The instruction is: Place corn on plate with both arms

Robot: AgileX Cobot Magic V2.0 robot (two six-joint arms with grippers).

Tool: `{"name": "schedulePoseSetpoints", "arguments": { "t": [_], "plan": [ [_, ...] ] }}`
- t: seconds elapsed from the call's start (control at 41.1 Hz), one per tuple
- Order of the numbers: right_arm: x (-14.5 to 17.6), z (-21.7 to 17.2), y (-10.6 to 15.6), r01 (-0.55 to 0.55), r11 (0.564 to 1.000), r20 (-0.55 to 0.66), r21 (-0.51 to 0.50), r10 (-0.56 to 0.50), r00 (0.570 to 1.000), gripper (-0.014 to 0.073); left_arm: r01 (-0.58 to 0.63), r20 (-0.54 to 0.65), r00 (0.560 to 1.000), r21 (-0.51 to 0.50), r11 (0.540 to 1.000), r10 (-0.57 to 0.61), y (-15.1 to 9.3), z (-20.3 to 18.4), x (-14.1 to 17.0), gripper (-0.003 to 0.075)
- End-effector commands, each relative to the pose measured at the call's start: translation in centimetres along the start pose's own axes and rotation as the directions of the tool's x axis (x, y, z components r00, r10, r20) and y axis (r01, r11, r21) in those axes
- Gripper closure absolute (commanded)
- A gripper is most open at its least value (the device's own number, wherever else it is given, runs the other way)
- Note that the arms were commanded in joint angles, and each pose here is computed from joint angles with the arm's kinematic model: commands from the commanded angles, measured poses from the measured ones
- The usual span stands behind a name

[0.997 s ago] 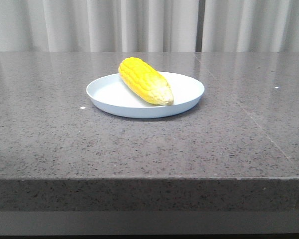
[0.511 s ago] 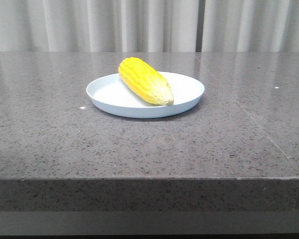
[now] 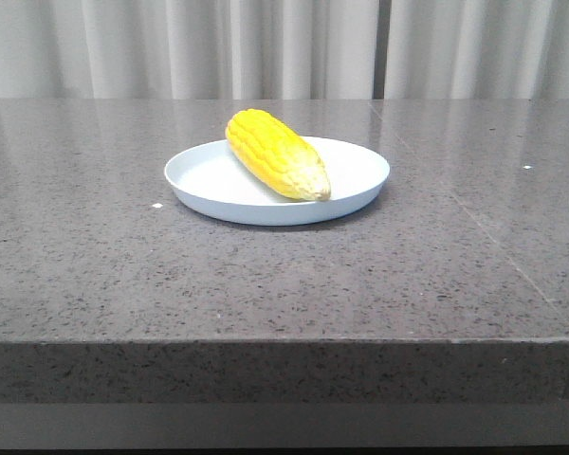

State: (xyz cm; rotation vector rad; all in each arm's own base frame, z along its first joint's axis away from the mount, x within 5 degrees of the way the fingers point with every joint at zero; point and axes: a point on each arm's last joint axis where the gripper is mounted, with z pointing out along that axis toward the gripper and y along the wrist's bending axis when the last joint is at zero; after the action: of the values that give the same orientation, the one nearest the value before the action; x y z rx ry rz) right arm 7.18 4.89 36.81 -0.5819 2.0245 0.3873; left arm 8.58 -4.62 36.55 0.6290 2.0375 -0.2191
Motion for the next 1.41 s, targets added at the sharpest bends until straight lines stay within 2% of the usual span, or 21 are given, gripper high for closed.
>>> {"name": "schedulePoseSetpoints", "arguments": {
  "t": [0.0,0.073,0.122,0.219,0.34,0.511,0.535,0.608,0.705,1.386],
  "plan": [
    [-1.2,-0.5,0.1,0.001,1.0,0.091,-0.004,-0.001,0.996,0.0682,0.044,0.201,0.979,-0.092,0.995,-0.025,0.7,-0.4,0.5,0.0741],
    [-1.2,-0.5,0.1,0.001,1.0,0.091,-0.004,-0.001,0.996,0.0682,0.071,0.305,0.952,-0.154,0.986,-0.021,1.0,0.0,2.3,0.0741],
    [-1.2,-0.5,0.1,0.001,1.0,0.091,-0.004,-0.001,0.996,0.0682,0.094,0.396,0.918,-0.194,0.977,-0.009,1.1,0.2,3.7,0.0741],
    [-1.2,-0.5,0.1,0.001,1.0,0.091,-0.004,-0.001,0.996,0.0682,0.161,0.496,0.868,-0.25,0.955,-0.016,1.0,1.2,7.4,0.0741],
    [-1.2,-0.5,0.1,0.001,1.0,0.091,-0.004,-0.001,0.996,0.0682,0.264,0.578,0.815,-0.287,0.921,-0.053,0.8,2.3,11.5,0.0741],
    [-1.2,-0.5,0.1,0.001,1.0,0.091,-0.004,-0.001,0.996,0.0682,0.313,0.611,0.79,-0.327,0.892,-0.053,0.5,4.3,15.6,0.0741],
    [-1.2,-0.5,0.1,0.001,1.0,0.091,-0.004,-0.001,0.996,0.0682,0.316,0.623,0.781,-0.333,0.889,-0.045,0.5,4.4,15.8,0.0741],
    [-1.2,-0.5,0.1,0.001,1.0,0.091,-0.004,-0.001,0.996,0.0682,0.316,0.61,0.791,-0.344,0.884,-0.046,0.5,4.3,16.0,0.0741],
    [-1.2,-0.5,0.1,0.001,1.0,0.092,-0.004,-0.001,0.996,0.0682,0.277,0.625,0.781,-0.374,0.885,0.02,0.5,4.1,15.8,0.0741],
    [-1.2,-0.5,0.1,0.001,1.0,0.092,-0.004,-0.001,0.996,0.0682,0.288,0.627,0.778,-0.395,0.872,0.027,0.6,4.0,15.8,0.0741]
  ]
}}
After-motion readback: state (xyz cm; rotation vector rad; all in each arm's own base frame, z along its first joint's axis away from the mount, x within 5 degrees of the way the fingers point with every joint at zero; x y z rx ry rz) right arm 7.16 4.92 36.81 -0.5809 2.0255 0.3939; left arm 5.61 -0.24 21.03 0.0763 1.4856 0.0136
